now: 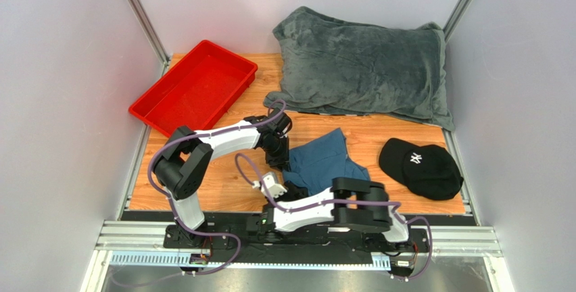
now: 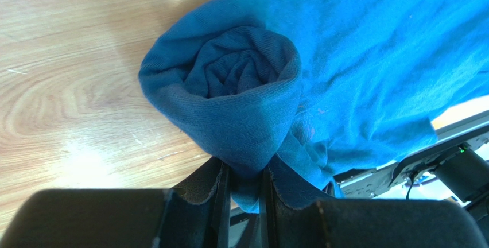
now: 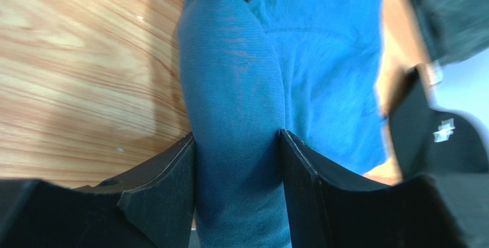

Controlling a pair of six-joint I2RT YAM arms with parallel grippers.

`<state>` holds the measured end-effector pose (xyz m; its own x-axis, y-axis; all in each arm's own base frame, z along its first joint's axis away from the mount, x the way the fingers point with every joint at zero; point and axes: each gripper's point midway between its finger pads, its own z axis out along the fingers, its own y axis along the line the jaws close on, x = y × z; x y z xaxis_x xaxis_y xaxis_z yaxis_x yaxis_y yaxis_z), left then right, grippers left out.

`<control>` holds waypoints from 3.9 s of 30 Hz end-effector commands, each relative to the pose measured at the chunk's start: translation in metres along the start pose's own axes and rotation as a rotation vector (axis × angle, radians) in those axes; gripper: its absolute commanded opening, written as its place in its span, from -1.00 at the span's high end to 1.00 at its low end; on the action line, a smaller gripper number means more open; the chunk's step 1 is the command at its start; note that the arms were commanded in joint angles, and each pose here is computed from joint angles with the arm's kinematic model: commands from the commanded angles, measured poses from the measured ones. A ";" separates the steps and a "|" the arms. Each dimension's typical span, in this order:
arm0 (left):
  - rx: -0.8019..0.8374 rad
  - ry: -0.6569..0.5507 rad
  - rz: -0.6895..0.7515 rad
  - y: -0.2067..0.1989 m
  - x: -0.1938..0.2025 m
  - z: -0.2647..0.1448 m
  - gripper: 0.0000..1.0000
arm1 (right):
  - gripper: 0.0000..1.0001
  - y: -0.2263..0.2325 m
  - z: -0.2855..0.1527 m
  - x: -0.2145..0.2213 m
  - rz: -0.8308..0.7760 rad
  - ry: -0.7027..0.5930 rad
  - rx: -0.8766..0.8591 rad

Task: Roll the t-shirts
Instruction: Roll the T-shirt to the center of the board.

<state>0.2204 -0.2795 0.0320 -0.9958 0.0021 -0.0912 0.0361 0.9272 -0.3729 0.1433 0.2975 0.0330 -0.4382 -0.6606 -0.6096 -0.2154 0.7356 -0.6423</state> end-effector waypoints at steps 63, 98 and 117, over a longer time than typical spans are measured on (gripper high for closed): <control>0.021 -0.147 -0.051 -0.006 -0.024 0.014 0.44 | -0.12 0.004 0.012 0.064 1.354 0.543 -1.088; -0.020 -0.106 -0.056 -0.004 -0.017 0.015 0.46 | -0.22 -0.076 -0.003 0.073 0.956 0.344 -0.615; -0.174 -0.050 -0.084 0.013 0.003 -0.012 0.52 | -0.41 -0.043 -0.044 -0.039 0.078 -0.103 -0.087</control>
<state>0.2278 -0.2827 0.0351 -0.9861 -0.1114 -0.1235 -0.0687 0.9490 -0.3077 0.1178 0.2885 0.0859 -0.5353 -0.4519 -0.7136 -0.2985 0.8916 -0.3406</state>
